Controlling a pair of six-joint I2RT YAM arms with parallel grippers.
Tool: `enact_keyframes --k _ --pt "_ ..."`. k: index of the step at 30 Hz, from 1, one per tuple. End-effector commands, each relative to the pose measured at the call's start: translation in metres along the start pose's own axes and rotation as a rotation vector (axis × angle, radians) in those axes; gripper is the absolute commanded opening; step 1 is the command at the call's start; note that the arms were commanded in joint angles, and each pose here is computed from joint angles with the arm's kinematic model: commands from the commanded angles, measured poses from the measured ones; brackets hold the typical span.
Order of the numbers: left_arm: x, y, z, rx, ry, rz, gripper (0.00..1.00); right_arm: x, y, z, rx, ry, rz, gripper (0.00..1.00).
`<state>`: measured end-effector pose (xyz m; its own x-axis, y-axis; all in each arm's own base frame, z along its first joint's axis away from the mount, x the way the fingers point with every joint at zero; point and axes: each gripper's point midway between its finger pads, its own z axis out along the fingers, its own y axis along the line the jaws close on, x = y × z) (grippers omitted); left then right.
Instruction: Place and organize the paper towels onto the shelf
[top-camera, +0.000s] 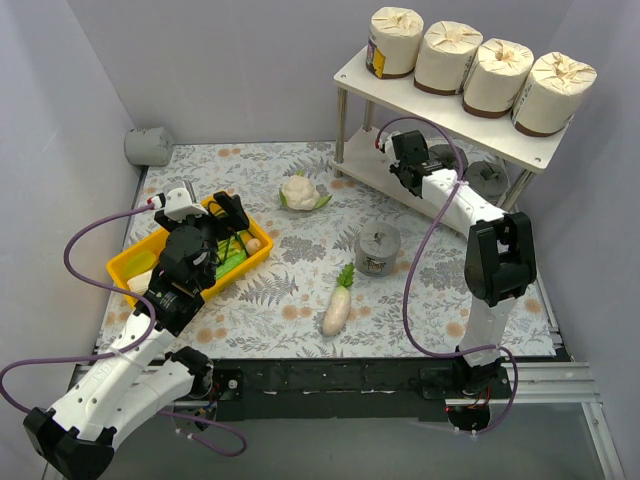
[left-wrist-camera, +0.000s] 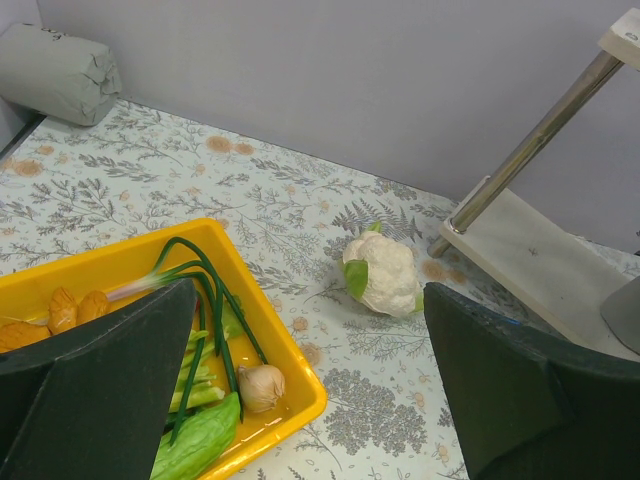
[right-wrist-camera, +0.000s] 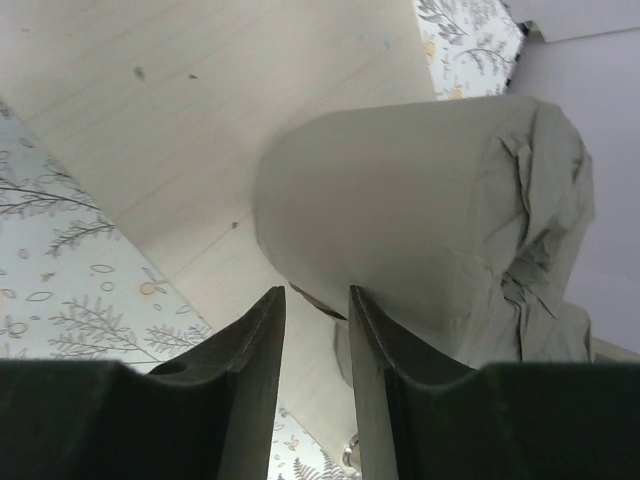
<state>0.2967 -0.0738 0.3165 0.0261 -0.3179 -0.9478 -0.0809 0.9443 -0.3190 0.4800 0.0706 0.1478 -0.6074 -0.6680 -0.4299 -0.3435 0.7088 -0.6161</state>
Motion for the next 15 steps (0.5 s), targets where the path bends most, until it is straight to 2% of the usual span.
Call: enact_keyframes --k 1,5,9,15 --pt "-0.003 0.0 -0.001 0.003 -0.012 0.003 0.98 -0.028 -0.008 -0.023 -0.029 -0.111 0.09 0.39" --pt "-0.002 0.001 -0.001 0.0 -0.012 0.004 0.98 -0.043 0.01 -0.053 -0.088 -0.185 0.099 0.4" --pt "-0.001 0.001 -0.001 -0.002 -0.01 0.008 0.98 -0.048 0.034 -0.091 -0.255 -0.243 0.241 0.43" --pt "-0.001 0.0 -0.001 0.002 -0.009 0.006 0.98 -0.033 0.076 -0.13 -0.476 -0.243 0.401 0.54"
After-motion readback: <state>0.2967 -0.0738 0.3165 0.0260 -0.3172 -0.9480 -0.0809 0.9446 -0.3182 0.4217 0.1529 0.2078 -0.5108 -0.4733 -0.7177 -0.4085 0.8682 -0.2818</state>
